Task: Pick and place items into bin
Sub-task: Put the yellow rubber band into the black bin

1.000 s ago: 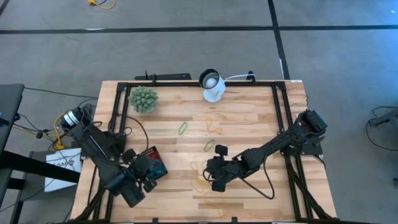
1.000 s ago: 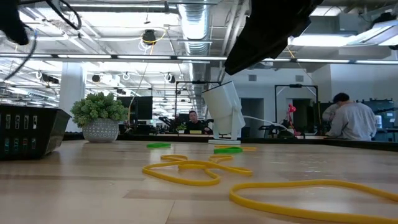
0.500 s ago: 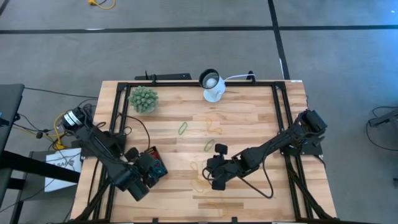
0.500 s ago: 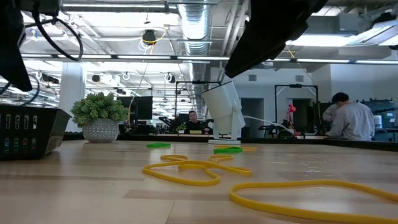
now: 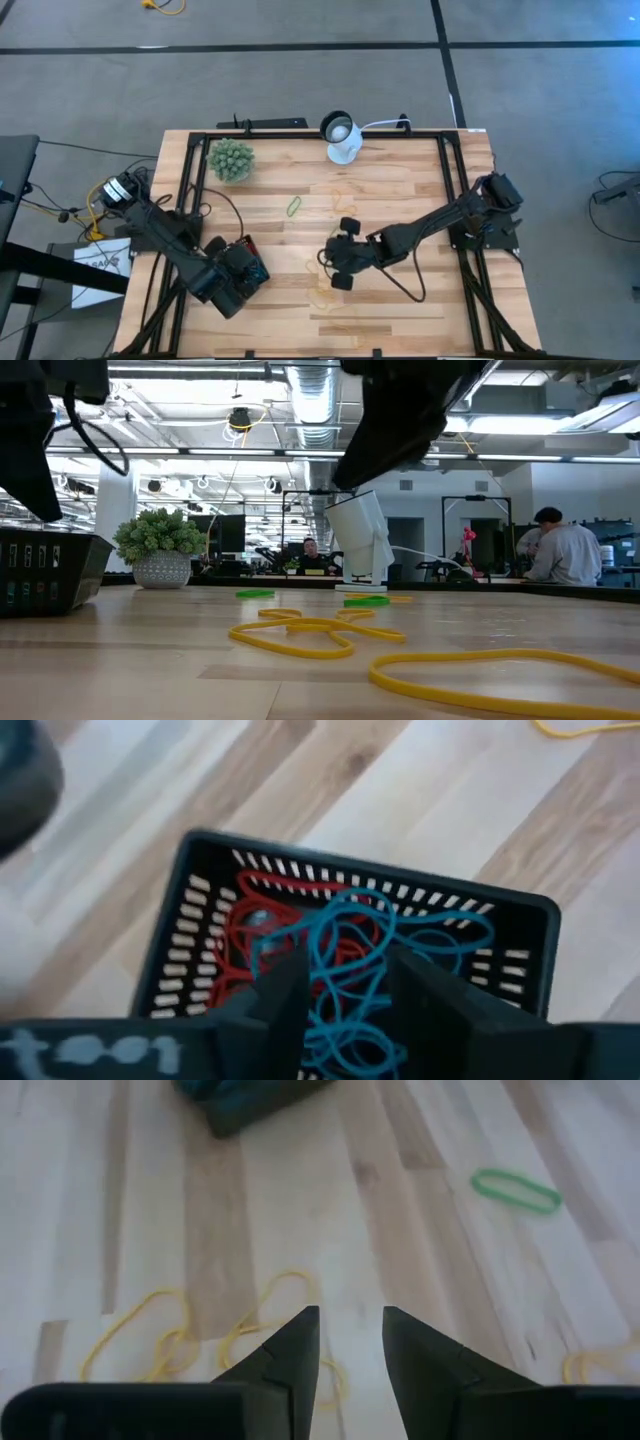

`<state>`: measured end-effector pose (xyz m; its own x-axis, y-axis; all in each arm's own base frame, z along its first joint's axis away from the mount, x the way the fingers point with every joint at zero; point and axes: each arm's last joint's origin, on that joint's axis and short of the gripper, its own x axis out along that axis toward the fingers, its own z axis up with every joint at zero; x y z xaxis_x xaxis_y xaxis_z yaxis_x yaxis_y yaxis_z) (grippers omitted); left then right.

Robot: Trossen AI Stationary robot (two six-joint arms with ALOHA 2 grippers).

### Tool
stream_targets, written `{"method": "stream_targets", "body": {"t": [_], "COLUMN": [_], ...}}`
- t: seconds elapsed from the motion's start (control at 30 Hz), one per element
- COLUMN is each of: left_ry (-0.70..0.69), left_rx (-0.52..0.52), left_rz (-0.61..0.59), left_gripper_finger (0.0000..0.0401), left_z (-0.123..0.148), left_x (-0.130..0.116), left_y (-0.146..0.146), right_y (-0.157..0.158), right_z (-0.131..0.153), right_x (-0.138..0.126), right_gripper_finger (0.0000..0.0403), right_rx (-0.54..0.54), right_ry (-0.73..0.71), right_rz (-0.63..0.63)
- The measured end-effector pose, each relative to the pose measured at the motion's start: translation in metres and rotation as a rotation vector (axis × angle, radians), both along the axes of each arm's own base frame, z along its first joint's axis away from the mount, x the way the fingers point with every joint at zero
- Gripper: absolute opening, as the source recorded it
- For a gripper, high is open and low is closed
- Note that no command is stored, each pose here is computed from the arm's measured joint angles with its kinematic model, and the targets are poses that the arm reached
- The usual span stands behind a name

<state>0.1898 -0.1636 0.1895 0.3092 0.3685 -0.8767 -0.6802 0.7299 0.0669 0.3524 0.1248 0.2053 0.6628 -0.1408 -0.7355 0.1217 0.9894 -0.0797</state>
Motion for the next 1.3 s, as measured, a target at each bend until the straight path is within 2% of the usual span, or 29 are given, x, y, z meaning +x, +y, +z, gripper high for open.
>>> {"method": "stream_targets", "body": {"t": [0.1,0.2,0.37,0.47,0.53,0.63,0.83,0.9,1.0,1.1,1.17,1.23,1.3], "left_ry": [0.008,-0.033,-0.134,-0.180,-0.165,-0.134,-0.062,-0.096,-0.127,-0.151,-0.171,-0.159,-0.136], "left_rx": [-0.056,-0.089,0.005,0.057,0.078,0.133,0.396,0.407,0.428,0.559,0.626,0.614,0.545], "left_rz": [0.036,0.020,-0.135,-0.186,-0.219,-0.253,-0.251,-0.244,-0.317,-0.264,-0.203,-0.163,-0.129], "left_gripper_finger": [0.0132,0.0131,0.0128,0.0128,0.0127,0.0127,0.0127,0.0127,0.0127,0.0127,0.0127,0.0127,0.0127], "left_z": [0.002,0.014,0.046,0.068,0.084,0.109,0.158,0.171,0.188,0.193,0.187,0.176,0.156], "left_x": [0.003,0.011,0.025,0.035,0.039,0.040,0.030,0.030,0.021,0.010,0.005,0.000,0.000], "left_y": [0.000,-0.006,-0.015,-0.015,-0.012,-0.007,0.019,0.026,0.038,0.055,0.067,0.079,0.086], "right_y": [-0.005,0.001,0.012,0.007,0.001,-0.011,-0.056,-0.074,-0.099,-0.120,-0.130,-0.135,-0.138], "right_z": [-0.004,-0.008,-0.013,-0.015,-0.002,0.030,0.093,0.109,0.127,0.118,0.097,0.065,0.033], "right_x": [-0.004,-0.013,-0.028,-0.037,-0.046,-0.057,-0.087,-0.099,-0.123,-0.140,-0.142,-0.141,-0.138], "right_gripper_finger": [0.0108,0.0108,0.0108,0.0108,0.0108,0.0108,0.0107,0.0107,0.0107,0.0107,0.0107,0.0107,0.0107], "right_rx": [0.029,0.019,-0.061,-0.112,-0.132,-0.172,-0.312,-0.304,-0.290,-0.279,-0.209,-0.110,-0.031], "right_ry": [0.066,0.129,0.194,0.295,0.343,0.330,0.180,0.144,0.111,0.022,-0.092,-0.192,-0.298], "right_rz": [-0.036,-0.059,-0.079,-0.048,-0.058,-0.086,-0.146,-0.202,-0.275,-0.323,-0.326,-0.232,-0.082]}}
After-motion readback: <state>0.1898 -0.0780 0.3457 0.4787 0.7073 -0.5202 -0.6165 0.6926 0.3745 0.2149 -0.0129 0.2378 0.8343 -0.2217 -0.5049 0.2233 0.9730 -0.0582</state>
